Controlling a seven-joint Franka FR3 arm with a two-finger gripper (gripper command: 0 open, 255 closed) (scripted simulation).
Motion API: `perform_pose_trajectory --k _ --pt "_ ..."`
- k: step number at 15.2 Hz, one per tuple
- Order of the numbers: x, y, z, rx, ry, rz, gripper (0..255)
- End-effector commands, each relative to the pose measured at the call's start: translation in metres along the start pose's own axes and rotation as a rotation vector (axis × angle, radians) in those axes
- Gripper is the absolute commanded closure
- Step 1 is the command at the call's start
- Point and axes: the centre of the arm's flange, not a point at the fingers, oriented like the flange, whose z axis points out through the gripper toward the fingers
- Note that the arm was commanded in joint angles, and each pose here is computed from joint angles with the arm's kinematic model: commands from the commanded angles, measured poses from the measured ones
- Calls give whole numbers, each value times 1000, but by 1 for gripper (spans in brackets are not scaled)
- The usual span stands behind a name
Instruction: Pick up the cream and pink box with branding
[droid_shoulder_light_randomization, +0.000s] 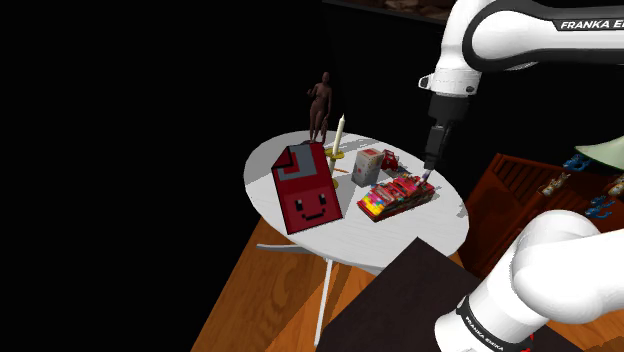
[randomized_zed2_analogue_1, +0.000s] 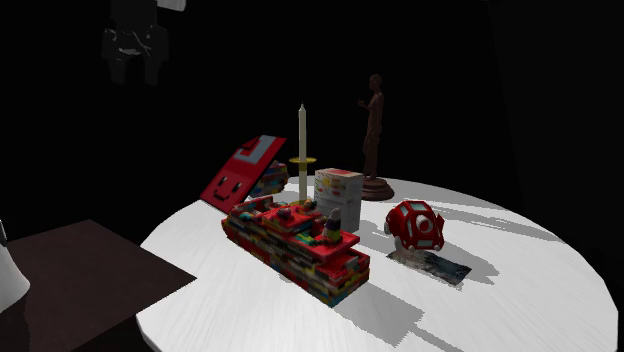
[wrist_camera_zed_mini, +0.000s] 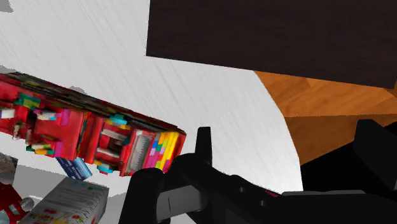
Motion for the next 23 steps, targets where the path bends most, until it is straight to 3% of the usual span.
perform_pose_trajectory --k 1,12,23 --pt "7 25 10 4 14 -58 0" --pt "60 153 57 32 85 -353 0" --pt "151 259 103 61 156 -647 0"
